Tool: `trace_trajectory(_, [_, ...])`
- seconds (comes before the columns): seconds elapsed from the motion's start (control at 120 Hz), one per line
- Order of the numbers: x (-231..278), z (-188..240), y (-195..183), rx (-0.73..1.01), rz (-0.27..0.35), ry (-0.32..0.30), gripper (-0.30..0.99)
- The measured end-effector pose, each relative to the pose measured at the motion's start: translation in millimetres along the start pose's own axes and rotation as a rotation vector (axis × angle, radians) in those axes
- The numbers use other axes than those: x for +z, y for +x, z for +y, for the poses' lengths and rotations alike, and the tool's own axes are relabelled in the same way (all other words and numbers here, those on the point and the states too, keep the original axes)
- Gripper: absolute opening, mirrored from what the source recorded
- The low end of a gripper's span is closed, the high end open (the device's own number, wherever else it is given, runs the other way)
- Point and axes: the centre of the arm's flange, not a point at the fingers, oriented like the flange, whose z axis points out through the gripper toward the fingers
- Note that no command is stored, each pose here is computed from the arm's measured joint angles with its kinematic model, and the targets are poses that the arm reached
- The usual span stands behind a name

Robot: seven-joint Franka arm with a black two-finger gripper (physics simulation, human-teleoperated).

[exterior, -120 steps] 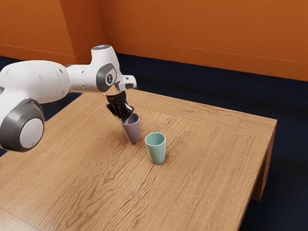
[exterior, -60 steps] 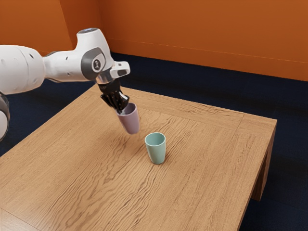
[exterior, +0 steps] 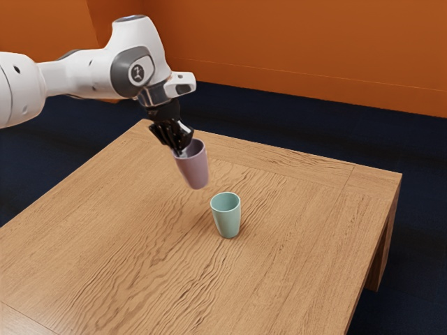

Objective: Place the left cup onto the right cup

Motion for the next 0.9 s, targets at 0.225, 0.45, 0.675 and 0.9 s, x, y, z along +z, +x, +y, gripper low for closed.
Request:
trace_trajectory(0.225, [-0.3, 18.4, 4.8, 0.005, -0.009, -0.003, -0.09])
trace_trajectory(0.45, [13.8, 28.5, 21.5, 0.003, -0.012, -0.001, -0.09])
trace_trajectory(0.675, [42.1, 30.9, 29.7, -0.008, -0.044, 0.0, -0.09])
trace_trajectory(0.9, [50.3, 30.8, 33.2, -0.021, -0.045, 0.0, -0.09])
